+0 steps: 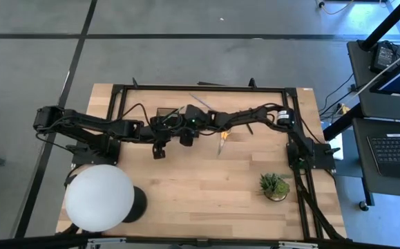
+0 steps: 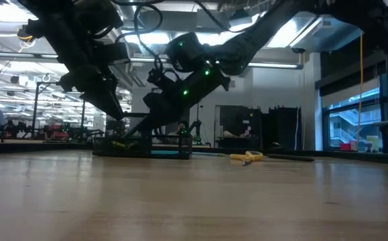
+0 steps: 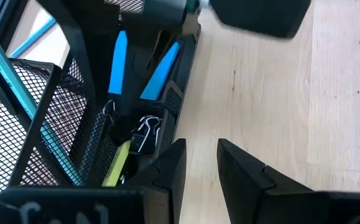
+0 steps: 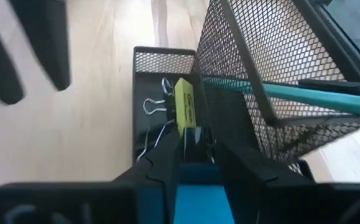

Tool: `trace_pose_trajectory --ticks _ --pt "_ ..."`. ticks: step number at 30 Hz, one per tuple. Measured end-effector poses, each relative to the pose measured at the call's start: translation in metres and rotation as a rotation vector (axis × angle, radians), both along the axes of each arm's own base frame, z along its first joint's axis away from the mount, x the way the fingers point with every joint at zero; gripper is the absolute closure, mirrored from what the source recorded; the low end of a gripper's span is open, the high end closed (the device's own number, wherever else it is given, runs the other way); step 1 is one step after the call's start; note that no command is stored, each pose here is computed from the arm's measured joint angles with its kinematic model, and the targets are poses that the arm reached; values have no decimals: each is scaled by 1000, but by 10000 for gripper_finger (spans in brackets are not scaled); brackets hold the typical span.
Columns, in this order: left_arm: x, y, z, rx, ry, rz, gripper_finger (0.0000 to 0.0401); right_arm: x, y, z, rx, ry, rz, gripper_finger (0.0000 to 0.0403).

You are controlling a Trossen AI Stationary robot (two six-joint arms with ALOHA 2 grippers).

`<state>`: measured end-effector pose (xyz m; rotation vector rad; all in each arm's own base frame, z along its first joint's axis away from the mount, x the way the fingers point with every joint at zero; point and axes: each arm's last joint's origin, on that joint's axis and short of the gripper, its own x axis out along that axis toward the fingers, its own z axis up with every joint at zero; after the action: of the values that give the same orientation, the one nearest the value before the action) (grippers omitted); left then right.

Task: Pick and place office supplies into organizer
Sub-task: Put the blue pencil into the black desk organizer

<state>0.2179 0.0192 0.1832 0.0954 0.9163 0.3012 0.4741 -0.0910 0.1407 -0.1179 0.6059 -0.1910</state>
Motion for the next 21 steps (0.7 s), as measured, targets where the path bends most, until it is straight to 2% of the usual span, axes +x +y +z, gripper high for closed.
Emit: trace_pose_trajectory --ticks 6,11,16,21 --pt "0 0 0 0 4 0 315 -18 4 30 27 116 1 291" --pt "0 0 0 -1 4 0 315 -46 5 55 84 290 -21 291" --pt "0 0 0 4 2 -6 315 -71 -15 66 172 399 -137 291" --pt "0 0 0 4 2 -6 315 -85 -50 66 254 398 -289 291"
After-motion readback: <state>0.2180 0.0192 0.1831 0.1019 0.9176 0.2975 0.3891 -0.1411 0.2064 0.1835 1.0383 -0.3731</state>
